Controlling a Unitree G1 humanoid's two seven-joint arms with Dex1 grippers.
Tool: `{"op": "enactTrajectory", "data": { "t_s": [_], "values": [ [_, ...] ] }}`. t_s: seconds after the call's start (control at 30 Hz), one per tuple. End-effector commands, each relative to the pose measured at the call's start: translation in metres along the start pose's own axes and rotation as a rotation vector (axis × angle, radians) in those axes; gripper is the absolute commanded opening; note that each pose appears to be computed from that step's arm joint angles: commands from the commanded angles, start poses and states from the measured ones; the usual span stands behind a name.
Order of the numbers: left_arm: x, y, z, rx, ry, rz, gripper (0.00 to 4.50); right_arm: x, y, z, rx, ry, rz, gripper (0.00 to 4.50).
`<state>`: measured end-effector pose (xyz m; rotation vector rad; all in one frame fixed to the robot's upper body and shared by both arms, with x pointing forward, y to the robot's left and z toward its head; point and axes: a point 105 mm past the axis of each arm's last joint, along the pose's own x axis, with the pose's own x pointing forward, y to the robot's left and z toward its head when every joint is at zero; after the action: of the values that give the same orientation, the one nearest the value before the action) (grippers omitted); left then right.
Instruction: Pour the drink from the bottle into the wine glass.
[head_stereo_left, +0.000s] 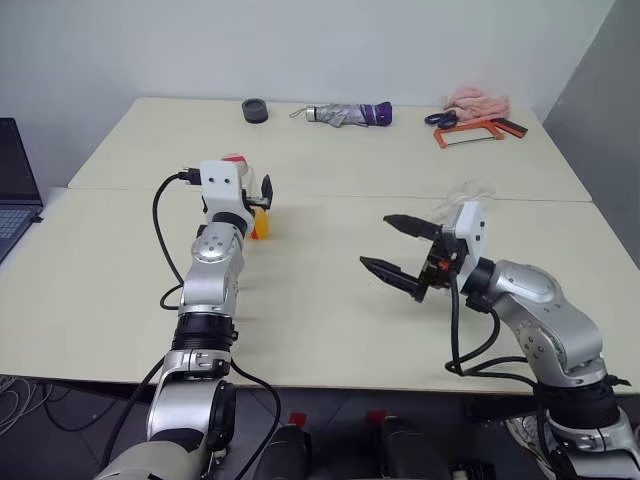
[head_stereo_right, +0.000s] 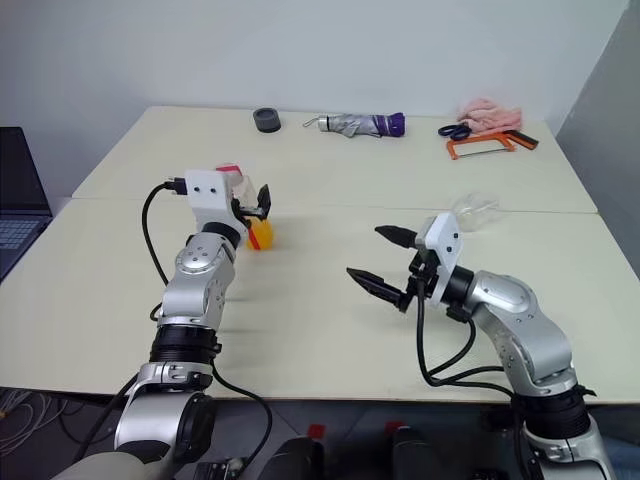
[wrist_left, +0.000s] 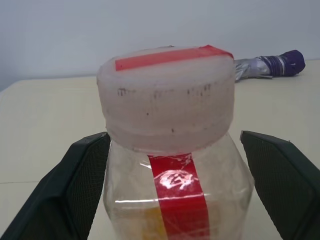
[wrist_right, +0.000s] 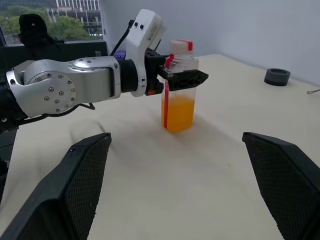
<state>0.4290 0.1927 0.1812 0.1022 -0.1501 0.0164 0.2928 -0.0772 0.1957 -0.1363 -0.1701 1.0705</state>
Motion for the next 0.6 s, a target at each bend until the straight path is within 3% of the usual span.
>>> {"op": "enactTrajectory", "data": {
  "t_s": [0.03,0.27,0.37,0.6],
  "values": [
    [0.0039,-0.0002,0.0149,0.016,-0.037,0.006,4.44,0.0001,-0.0007,0.0102,-0.015,-0.034,0.010,4.50],
    [0.0047,0.0006,0.0146,0.016,-0.032,0.013,4.44,-0.0003,-0.0010,0.0096,-0.018,-0.032,0.013,4.50],
    [0.0052,0.0010,0.0134,0.017,-0.024,0.013,3.92,-0.0009,-0.0015,0.0088,-0.019,-0.030,0.012,4.50],
    [0.0059,-0.0009,0.0139,0.018,-0.026,0.003,1.89,-0.0017,-0.0016,0.0082,-0.019,-0.030,0.010,4.50]
  ]
}}
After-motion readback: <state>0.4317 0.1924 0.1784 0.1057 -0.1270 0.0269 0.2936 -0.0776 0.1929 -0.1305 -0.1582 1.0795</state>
